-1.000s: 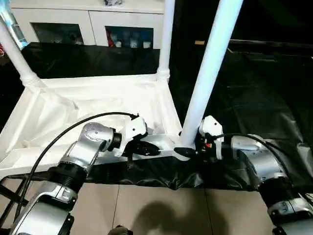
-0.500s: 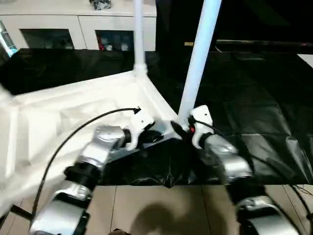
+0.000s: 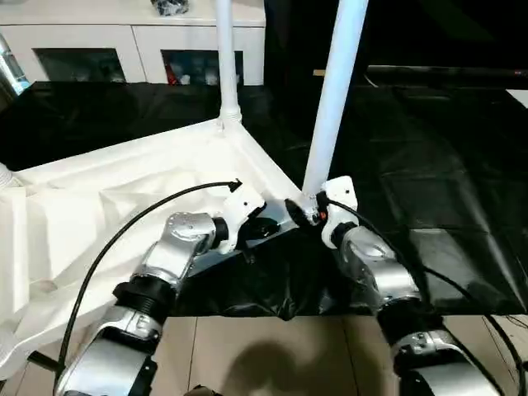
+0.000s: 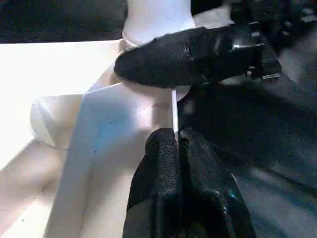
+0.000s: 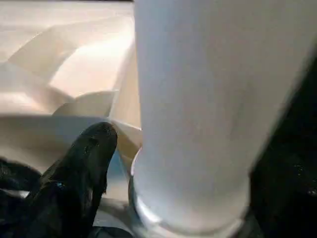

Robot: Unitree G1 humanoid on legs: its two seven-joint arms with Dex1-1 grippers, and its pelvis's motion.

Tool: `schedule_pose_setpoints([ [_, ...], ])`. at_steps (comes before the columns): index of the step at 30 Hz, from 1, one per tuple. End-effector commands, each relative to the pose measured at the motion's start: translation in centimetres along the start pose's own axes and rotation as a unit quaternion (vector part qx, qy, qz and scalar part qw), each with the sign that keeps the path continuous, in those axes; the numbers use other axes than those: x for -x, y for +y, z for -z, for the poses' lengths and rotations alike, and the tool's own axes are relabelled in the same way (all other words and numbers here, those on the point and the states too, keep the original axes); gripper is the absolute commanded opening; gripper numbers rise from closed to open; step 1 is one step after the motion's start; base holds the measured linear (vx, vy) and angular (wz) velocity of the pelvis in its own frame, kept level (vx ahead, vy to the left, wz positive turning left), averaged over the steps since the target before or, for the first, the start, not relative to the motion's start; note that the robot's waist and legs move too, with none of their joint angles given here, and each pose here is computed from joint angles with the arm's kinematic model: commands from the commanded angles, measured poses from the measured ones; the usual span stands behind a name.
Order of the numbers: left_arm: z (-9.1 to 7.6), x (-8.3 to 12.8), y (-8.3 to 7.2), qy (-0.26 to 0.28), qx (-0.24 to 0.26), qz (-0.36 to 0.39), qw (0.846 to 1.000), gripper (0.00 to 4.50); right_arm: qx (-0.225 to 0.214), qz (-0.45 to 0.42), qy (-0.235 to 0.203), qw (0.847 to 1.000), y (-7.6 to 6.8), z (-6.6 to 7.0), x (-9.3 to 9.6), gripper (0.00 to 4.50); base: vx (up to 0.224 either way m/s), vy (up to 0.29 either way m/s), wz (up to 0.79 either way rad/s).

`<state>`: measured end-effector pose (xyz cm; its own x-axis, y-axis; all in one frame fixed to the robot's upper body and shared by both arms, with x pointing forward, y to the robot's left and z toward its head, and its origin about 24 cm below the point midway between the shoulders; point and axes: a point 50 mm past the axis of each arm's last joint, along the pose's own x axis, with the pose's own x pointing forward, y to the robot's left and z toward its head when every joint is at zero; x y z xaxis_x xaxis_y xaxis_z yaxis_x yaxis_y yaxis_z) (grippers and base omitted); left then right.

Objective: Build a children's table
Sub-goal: Rotate leg to tighten

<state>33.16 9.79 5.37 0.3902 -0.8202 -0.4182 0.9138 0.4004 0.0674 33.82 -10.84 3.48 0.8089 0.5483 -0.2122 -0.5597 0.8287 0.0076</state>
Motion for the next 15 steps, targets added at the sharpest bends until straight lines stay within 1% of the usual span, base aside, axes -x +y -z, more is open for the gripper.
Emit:
schedule_pose_setpoints([
  [1,-1.4,-0.7,-1.4,-0.021,-0.045,0.075,0.996,0.00,0.025,-0.112,0.011,0.993,1.8,-0.1,0.0,3.93,0.000,0.000,0.00],
  [3,-1.3,-0.4,-1.3,-0.018,-0.048,0.086,0.995,0.00,0.036,-0.134,0.018,0.990,1.6,0.0,0.5,3.93,0.000,0.000,0.00],
  [4,-1.2,0.1,-1.2,-0.012,-0.052,0.101,0.993,0.00,0.057,-0.174,0.029,0.983,1.4,0.2,1.3,3.93,0.000,0.000,0.00],
  [6,-1.1,0.3,-1.1,-0.010,-0.054,0.107,0.993,0.00,0.064,-0.192,0.033,0.979,1.2,0.3,1.6,3.93,0.000,0.000,0.00],
  [8,-1.0,0.8,-0.9,-0.003,-0.058,0.122,0.991,0.00,0.074,-0.240,0.041,0.967,0.9,0.2,2.7,3.93,0.000,0.000,0.00],
  [9,-1.0,0.8,-0.9,-0.003,-0.058,0.122,0.991,0.00,0.075,-0.243,0.042,0.966,0.9,0.2,2.7,3.93,0.000,0.000,0.00],
  [10,-1.0,0.9,-0.9,-0.002,-0.059,0.127,0.990,0.00,0.076,-0.252,0.043,0.964,0.8,0.2,2.9,3.69,0.000,0.000,0.00],
  [11,-1.0,1.0,-0.9,0.000,-0.060,0.133,0.989,0.00,0.079,-0.268,0.047,0.959,0.6,0.1,3.3,3.61,0.000,0.000,0.00],
  [12,-1.0,1.1,-0.9,0.000,-0.060,0.135,0.989,0.00,0.080,-0.272,0.048,0.958,0.6,0.1,3.4,3.58,0.000,0.000,0.00],
  [15,-1.0,1.3,-0.9,0.003,-0.060,0.151,0.987,0.00,0.086,-0.294,0.058,0.950,0.4,0.1,3.9,3.26,0.000,0.000,0.00],
])
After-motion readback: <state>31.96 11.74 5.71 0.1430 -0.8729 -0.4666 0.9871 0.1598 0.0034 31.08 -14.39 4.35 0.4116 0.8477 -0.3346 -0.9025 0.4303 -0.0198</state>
